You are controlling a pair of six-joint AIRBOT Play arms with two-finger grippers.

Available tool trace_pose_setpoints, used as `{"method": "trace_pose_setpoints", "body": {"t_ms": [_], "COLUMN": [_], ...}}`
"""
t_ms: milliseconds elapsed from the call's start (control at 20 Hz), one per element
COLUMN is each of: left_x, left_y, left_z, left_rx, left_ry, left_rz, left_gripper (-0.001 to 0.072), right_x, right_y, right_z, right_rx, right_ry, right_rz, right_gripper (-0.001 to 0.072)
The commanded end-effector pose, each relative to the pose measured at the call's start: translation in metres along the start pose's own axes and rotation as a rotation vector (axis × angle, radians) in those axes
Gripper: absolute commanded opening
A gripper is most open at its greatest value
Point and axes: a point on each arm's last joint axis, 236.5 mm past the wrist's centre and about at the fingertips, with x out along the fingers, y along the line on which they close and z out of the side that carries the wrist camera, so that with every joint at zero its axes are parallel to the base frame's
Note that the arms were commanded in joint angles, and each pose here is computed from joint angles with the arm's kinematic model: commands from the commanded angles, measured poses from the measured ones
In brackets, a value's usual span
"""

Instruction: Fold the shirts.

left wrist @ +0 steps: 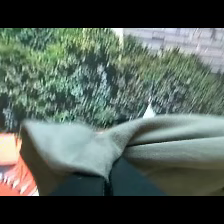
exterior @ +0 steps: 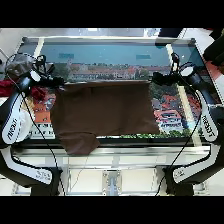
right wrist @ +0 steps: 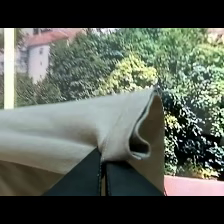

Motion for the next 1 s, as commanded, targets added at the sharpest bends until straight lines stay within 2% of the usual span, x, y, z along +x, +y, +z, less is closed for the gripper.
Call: {"method": "trace_pose_setpoints", "body": {"t_ms": [0,250,500,750,800,850,900,950], "left_x": [-0.004,-0.008,-0.003,-0.005,-0.005,-0.007,-0.011,-0.019], "left_y": [0.0,0.009,0.0,-0.001,-0.001,-0.001,-0.002,-0.003], "left_z": [-0.043,-0.081,-0.102,-0.107,-0.107,-0.105,-0.103,-0.096], "left_rx": [0.048,0.091,0.08,0.08,0.081,0.081,0.082,0.086], "left_ry": [0.182,0.308,0.359,0.379,0.378,0.374,0.366,0.346], "left_rz": [0.01,0.046,0.02,0.017,0.018,0.018,0.018,0.019], "left_gripper": [0.001,0.001,0.0011,0.0027,0.0142,0.0361,0.0528,0.0533], "right_x": [0.005,0.01,0.038,0.046,0.046,0.045,0.042,0.037], "right_y": [-0.005,-0.021,-0.022,-0.023,-0.023,-0.021,-0.019,-0.015], "right_z": [-0.024,-0.072,-0.107,-0.113,-0.112,-0.112,-0.113,-0.113], "right_rx": [-0.01,-0.072,-0.073,-0.065,-0.065,-0.064,-0.058,-0.06], "right_ry": [0.098,0.267,0.31,0.323,0.319,0.323,0.333,0.345], "right_rz": [-0.01,-0.12,-0.127,-0.129,-0.129,-0.126,-0.121,-0.116], "right_gripper": [0.0008,0.0008,0.0008,0.0011,0.0018,0.008,0.024,0.0391]}}
